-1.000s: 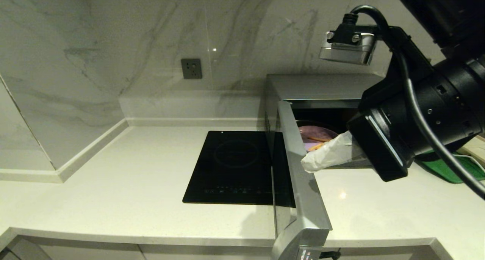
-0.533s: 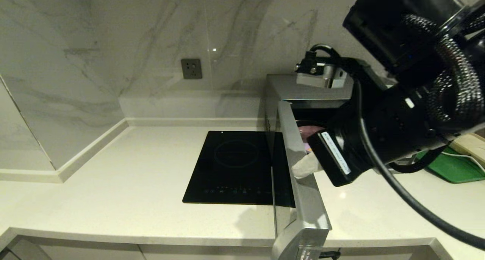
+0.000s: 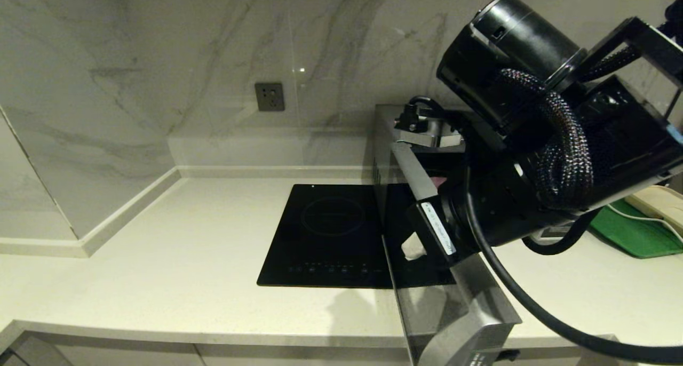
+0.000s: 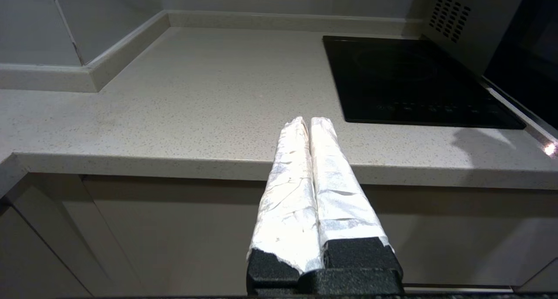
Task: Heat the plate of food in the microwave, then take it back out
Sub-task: Close the microwave oven
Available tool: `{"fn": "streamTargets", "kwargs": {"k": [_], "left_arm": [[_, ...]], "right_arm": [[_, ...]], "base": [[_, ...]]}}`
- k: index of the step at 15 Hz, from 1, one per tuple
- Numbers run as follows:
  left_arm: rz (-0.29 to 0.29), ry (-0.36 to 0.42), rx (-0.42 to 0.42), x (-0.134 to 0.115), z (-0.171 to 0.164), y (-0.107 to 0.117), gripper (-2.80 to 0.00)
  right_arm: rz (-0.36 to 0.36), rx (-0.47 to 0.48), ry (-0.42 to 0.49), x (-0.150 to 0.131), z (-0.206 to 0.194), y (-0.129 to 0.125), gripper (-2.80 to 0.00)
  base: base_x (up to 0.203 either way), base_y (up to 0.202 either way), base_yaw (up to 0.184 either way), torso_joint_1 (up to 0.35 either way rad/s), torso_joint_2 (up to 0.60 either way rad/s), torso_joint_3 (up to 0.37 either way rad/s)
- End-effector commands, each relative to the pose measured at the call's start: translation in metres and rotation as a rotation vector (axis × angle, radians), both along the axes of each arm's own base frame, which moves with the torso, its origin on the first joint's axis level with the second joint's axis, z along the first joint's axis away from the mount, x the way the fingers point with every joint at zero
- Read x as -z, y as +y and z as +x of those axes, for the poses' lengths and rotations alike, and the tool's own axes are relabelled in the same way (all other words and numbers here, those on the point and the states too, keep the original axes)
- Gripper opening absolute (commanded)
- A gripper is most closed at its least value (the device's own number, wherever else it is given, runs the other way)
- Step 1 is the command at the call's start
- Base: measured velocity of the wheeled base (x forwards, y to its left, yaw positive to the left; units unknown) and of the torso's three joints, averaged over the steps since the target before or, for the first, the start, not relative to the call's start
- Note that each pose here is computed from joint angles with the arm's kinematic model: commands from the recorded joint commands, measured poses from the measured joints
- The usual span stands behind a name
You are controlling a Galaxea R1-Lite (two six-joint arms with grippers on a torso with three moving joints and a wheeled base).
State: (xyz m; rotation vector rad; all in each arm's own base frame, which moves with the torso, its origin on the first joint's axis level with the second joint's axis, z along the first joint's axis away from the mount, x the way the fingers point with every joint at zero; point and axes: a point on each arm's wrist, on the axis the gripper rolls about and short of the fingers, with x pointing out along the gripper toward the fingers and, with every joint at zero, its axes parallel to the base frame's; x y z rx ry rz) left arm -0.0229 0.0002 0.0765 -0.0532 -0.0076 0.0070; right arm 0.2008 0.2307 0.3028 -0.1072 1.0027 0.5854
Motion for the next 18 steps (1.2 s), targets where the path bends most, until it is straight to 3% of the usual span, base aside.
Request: {"fn": "streamTargets", "kwargs": {"k": [1,5,7,10,18], "left_arm": [[-0.001,0.000,0.000,0.000,0.000,0.000,-2.80],[-0.001,0.000,0.000,0.000,0.000,0.000,-2.80],[-0.001,0.000,-0.002,0.000,0.000,0.000,-2.80],[-0.001,0.000,-0.001,0.000,0.000,0.000,-2.80],[-0.001,0.000,0.000,0.000,0.000,0.000,-2.80]], "right_arm": [[-0.015,0.086,0.001,0.002,0.004,-0.003,-2.80],[-0.057,0.343,-0.043,0.003,0.016,-0.018,-2.80],[-0.087,0.479,-0.015,0.005,0.022,-0.033,-2.80],[-0.092,0.590,0.016,0.004,0.029,-0.060,-2.80],[0.055,0.970,0.043,-0.005,0.048,-0.112,-2.80]], "base": [[0.000,0.000,0.000,0.000,0.00,0.000],[0.000,0.000,0.000,0.000,0.00,0.000],[0.000,0.000,0.000,0.000,0.00,0.000],[0.000,0.000,0.000,0.000,0.00,0.000],[0.000,0.000,0.000,0.000,0.00,0.000]]}}
